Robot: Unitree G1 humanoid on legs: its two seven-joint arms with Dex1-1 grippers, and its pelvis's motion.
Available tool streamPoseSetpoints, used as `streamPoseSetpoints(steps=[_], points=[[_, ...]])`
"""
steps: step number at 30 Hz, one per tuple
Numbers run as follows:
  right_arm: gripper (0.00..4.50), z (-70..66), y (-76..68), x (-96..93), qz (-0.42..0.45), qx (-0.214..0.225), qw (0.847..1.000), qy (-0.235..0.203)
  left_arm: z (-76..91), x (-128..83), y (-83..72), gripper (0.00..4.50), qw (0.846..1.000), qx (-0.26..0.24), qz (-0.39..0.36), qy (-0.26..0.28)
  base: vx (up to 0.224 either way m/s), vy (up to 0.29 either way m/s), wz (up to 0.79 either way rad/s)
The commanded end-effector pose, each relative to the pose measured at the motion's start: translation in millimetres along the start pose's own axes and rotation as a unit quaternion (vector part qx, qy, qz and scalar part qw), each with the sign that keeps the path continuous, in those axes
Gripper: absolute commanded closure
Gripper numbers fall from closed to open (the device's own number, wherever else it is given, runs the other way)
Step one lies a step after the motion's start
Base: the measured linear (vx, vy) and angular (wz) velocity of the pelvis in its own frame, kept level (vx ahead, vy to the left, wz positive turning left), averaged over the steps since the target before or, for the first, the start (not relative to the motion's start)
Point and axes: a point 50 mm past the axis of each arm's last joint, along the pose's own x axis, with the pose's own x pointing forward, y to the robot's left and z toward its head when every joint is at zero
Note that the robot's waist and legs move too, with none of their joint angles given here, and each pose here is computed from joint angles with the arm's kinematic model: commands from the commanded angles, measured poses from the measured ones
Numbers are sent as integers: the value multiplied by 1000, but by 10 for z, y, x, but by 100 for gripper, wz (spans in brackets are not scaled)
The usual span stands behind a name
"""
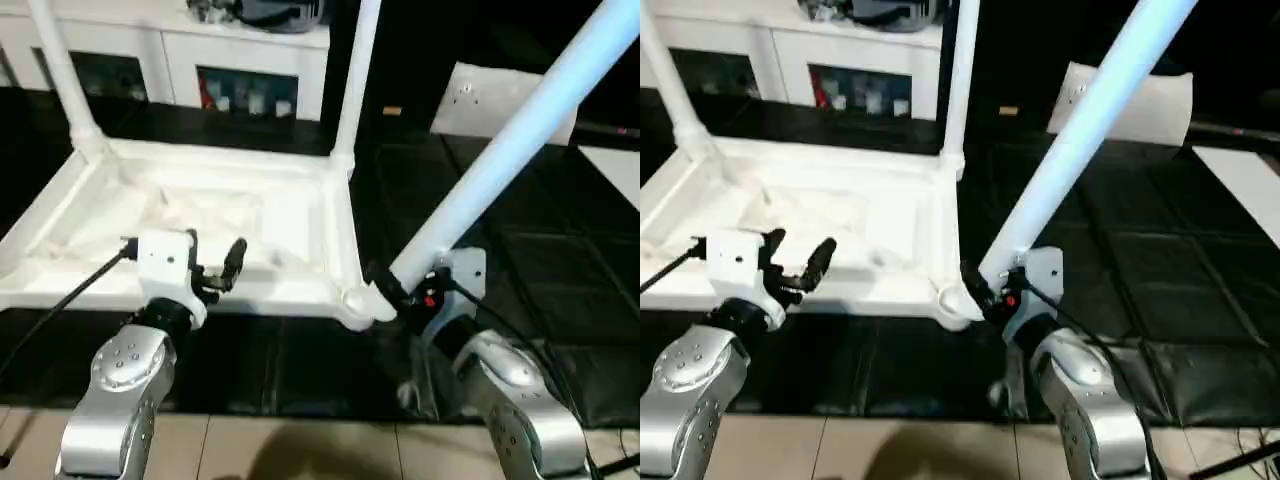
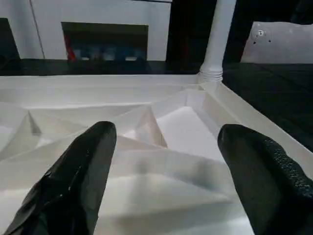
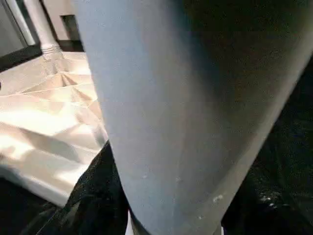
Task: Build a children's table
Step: Pick table leg
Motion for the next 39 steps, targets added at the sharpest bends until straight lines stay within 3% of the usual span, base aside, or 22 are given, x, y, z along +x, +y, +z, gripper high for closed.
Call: streamPoseSetpoints(steps=[1, 7, 17, 22, 29, 30, 31, 34, 37, 39], points=[[257, 73, -59, -30, -21, -17, 1000, -9, 8, 12, -56, 76, 1000, 2, -19, -3, 114, 42, 39], [257, 73, -93, -64, -38, -7, 999, -20, 9, 12, -80, 76, 999, -6, -33, -8, 191, 15, 46], [257, 118, -119, -131, -56, 0, 997, -49, -41, -63, -138, 74, 997, -4, -81, 6, 3, -30, -1], [257, 153, -154, -186, -80, 30, 993, -80, -91, -48, -133, 74, 993, 12, -115, 21, -79, 12, -1], [257, 223, -185, -193, -85, 8, 990, -109, -99, 29, -183, 74, 984, 20, -174, 26, -27, -3, 1], [257, 225, -187, -193, -86, 7, 990, -110, -99, 31, -185, 57, 984, 20, -176, 27, 0, 0, 0], [257, 205, -195, -188, -75, 2, 993, -92, -91, 67, -238, 41, 974, 21, -222, 29, 0, 0, 0], [257, 179, -191, -187, -63, 1, 995, -72, -82, 91, -278, 36, 966, 23, -257, 32, 0, 0, 0], [257, 156, -167, -168, -26, -14, 999, -43, -59, 154, -344, 2, 937, 45, -342, 49, 0, 0, 0], [257, 151, -152, -162, -19, -14, 999, -36, -58, 169, -334, 0, 940, 45, -335, 50, 0, 0, 0]])
